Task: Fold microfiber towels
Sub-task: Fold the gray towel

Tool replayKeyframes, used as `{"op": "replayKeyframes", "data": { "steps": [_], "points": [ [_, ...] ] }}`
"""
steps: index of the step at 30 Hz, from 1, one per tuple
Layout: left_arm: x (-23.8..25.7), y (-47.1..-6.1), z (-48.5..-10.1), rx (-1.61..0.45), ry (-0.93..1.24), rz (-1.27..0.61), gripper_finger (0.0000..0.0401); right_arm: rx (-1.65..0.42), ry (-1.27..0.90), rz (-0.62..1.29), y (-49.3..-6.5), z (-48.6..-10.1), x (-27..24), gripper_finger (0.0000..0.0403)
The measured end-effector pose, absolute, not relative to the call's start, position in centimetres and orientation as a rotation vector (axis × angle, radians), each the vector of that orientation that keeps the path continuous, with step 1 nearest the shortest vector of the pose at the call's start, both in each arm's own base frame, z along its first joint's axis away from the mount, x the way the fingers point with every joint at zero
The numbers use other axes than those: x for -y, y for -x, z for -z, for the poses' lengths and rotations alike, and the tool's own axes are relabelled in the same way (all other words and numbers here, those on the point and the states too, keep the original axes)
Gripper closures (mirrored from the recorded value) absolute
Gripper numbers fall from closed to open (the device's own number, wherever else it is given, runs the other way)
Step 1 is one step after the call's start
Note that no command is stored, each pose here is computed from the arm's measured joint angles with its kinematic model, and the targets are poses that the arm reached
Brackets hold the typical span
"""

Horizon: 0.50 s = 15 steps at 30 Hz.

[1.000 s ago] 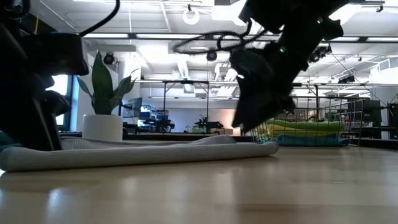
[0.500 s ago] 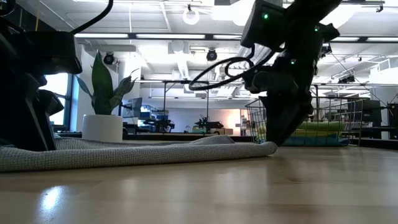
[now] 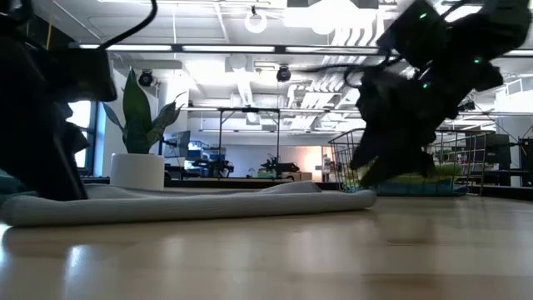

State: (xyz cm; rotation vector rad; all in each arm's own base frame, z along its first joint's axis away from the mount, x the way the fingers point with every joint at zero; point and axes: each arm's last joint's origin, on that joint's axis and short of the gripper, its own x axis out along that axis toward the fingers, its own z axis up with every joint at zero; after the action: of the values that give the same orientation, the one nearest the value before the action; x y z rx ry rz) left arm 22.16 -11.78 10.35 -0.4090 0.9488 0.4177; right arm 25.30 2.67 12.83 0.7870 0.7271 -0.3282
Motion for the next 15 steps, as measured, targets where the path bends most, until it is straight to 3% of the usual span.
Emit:
{"op": "replayKeyframes", "data": {
  "steps": [6,15],
  "points": [
    [10.7,-23.0,-10.3,-0.927,0.382,-0.415,0.0275,-0.638,-0.891,0.353,-24.1,-11.4,-1.3,0.0221],
    [9.3,-24.0,-10.5,-0.908,0.325,-0.397,0.0275,-0.687,-0.925,0.31,-25.8,-10.2,-1.3,0.0221]
  ]
}}
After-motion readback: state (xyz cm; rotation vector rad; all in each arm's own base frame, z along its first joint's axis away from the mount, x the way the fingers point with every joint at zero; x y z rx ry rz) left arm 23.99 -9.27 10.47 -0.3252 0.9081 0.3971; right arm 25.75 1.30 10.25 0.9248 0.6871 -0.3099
